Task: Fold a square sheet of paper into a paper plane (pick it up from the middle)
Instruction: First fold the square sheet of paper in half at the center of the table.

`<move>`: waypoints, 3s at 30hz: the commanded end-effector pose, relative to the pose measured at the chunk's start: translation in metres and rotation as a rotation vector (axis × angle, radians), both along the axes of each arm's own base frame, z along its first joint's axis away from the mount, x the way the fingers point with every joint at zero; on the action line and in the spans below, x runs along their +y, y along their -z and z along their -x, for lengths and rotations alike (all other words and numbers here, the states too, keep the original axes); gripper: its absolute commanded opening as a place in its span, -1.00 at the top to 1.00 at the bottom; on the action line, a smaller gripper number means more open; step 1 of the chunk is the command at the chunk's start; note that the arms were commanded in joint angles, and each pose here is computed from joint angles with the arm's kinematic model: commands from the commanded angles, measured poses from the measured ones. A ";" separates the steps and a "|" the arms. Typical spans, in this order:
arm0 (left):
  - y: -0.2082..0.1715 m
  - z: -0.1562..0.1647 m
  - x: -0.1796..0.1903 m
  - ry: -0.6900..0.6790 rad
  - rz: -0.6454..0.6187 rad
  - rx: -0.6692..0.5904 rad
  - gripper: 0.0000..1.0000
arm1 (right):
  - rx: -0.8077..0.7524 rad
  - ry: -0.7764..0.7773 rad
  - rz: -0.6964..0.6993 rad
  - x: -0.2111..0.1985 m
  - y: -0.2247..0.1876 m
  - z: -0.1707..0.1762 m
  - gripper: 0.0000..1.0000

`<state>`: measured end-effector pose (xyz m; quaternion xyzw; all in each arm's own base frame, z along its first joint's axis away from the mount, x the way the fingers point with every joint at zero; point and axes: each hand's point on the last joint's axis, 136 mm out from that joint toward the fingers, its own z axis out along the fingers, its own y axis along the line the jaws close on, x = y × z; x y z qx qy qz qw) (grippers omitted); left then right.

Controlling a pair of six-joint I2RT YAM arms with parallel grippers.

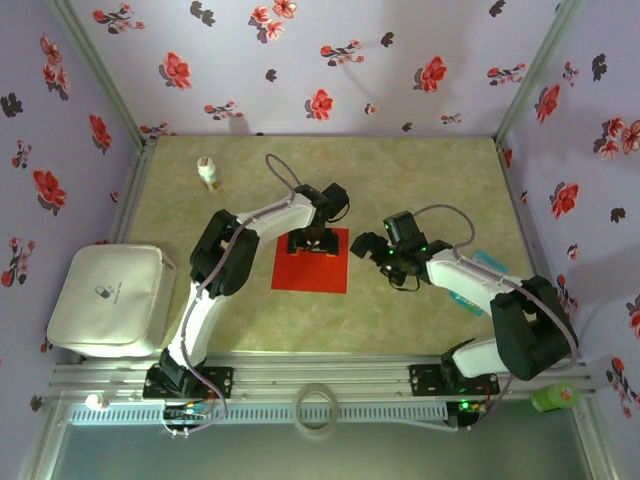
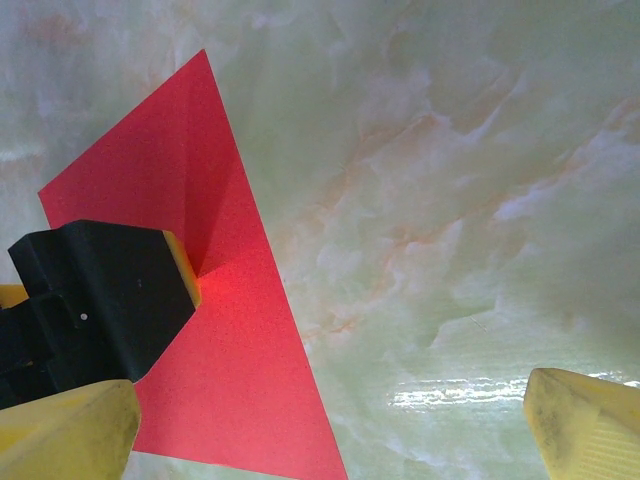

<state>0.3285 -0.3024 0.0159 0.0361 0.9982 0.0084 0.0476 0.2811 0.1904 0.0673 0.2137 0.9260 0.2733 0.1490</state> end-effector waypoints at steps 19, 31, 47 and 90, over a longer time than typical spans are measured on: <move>0.044 0.025 0.015 0.022 -0.062 0.107 -0.68 | 0.002 0.026 0.006 -0.003 -0.005 -0.001 -0.98; 0.043 0.025 0.013 0.018 -0.052 0.103 -0.63 | -0.006 0.046 0.021 -0.009 -0.006 0.001 -0.99; -0.002 0.002 0.002 0.023 0.029 -0.044 -0.24 | -0.007 0.063 0.023 -0.011 -0.006 0.001 -0.98; -0.099 0.010 -0.037 0.068 0.622 -0.084 0.40 | -0.090 0.141 0.100 -0.033 -0.035 -0.007 -0.99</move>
